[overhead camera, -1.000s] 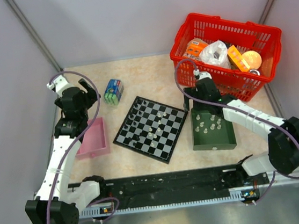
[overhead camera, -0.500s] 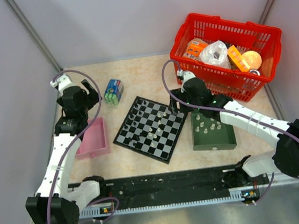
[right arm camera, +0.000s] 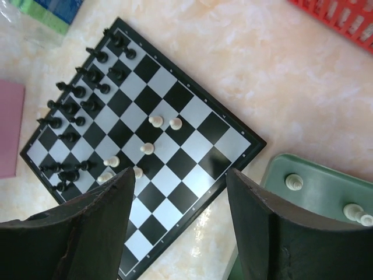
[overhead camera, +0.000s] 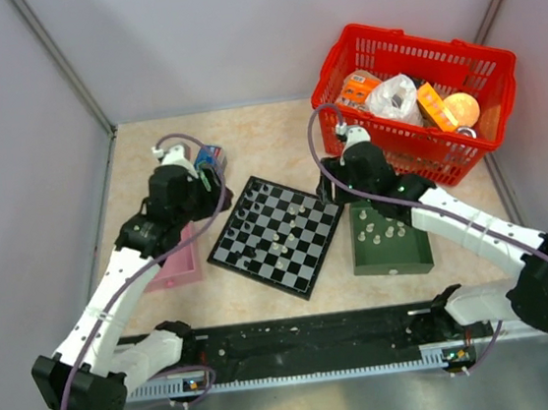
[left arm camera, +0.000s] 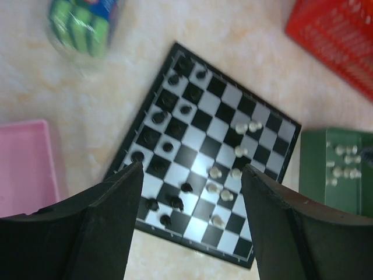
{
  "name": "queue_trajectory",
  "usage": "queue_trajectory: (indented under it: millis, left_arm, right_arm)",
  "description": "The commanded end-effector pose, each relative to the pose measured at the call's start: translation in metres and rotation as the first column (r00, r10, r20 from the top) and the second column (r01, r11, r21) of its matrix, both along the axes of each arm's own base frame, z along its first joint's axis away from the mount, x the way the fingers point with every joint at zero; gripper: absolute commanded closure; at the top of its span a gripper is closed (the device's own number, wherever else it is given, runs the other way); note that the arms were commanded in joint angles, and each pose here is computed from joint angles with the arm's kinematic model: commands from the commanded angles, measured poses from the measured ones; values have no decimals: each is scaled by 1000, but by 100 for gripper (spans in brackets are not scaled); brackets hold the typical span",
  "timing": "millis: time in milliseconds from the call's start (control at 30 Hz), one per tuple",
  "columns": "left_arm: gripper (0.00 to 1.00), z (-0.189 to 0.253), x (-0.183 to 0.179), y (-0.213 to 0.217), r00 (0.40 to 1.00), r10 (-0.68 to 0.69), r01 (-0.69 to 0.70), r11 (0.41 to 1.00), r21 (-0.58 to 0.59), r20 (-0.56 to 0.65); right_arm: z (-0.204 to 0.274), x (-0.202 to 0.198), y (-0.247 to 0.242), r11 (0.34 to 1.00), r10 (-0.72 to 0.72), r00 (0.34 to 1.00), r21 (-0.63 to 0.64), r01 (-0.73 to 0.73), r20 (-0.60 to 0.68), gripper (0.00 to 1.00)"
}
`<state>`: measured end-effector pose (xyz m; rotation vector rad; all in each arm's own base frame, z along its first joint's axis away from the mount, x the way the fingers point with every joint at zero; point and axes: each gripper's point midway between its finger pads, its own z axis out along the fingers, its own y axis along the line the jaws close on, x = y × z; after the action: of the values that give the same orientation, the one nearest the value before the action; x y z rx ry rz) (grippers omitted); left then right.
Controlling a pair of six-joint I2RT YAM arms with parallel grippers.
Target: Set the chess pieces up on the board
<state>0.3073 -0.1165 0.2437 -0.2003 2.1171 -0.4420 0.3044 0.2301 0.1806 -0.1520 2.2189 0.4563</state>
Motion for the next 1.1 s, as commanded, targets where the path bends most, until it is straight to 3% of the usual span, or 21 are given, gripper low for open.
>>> queue_trajectory:
  millis: [0, 267, 433, 667, 1067]
  left_arm:
    - [28, -39, -31, -15, 993, 23, -20, 999, 27, -120]
    - [37, -90, -57, -19, 968, 62, -48, 997, 63, -244]
    - [44, -100, -52, -13, 962, 108, -84, 991, 107, -251]
    - [48, -133, -51, -19, 923, 111, -49, 984, 172, -370]
    - [54, -155, -49, -23, 904, 115, -39, 982, 187, -412]
  right_arm:
    - [29, -2, -13, 997, -61, 994, 49, 57, 86, 39]
    - [32, -8, -22, 995, -84, 992, 63, 78, 98, 43]
    - [28, -8, -22, 995, -86, 992, 59, 80, 93, 44]
    - [21, -9, -22, 996, -79, 994, 44, 76, 78, 44]
    - [19, -10, -25, 995, -91, 993, 49, 87, 74, 44]
